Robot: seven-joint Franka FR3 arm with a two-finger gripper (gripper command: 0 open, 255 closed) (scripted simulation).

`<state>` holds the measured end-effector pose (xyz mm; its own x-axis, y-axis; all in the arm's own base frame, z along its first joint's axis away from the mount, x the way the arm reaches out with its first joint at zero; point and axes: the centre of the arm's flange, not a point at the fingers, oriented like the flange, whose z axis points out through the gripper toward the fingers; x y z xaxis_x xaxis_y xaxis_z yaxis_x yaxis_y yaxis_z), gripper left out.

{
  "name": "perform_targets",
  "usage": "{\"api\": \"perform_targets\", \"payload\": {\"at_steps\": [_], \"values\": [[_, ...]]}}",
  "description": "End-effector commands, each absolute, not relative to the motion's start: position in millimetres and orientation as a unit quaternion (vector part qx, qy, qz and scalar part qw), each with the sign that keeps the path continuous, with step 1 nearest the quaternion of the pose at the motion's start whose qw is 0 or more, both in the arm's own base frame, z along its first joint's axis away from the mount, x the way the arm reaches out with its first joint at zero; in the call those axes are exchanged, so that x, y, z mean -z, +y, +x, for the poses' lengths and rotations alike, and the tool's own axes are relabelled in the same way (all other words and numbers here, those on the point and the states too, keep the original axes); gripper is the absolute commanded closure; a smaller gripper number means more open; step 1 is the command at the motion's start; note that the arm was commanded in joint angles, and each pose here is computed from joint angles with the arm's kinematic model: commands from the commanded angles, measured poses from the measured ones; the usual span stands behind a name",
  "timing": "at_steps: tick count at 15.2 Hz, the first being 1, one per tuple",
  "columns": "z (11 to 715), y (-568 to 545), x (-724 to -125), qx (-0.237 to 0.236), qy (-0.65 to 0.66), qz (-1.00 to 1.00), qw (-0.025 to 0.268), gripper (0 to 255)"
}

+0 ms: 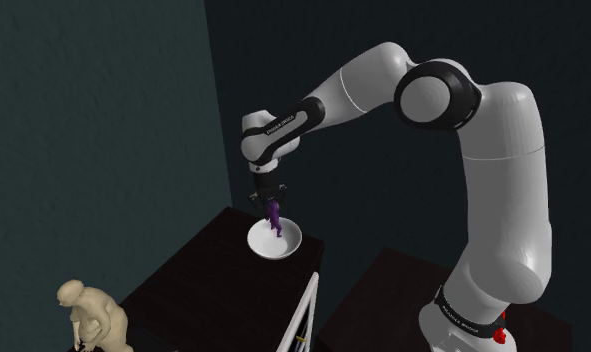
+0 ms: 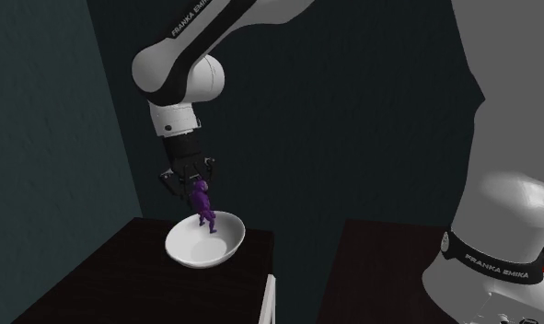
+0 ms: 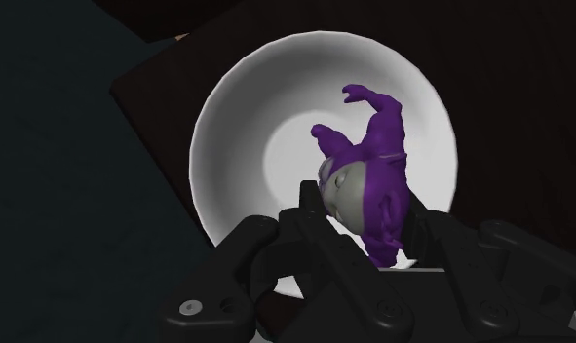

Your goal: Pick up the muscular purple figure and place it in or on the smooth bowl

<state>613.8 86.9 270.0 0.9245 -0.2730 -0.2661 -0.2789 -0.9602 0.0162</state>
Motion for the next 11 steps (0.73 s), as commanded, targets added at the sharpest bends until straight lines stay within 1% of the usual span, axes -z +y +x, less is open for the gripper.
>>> {"api": "perform_targets", "payload": {"at_steps": [1,10,11], "values": [[613.9,86.4,-259.6,-0.134,0.141,-0.981,0.011,255],[613.9,86.4,-254.9,-0.134,0.141,-0.981,0.011,255],[613.9,86.4,-254.9,-0.134,0.141,-0.981,0.011,0]]}}
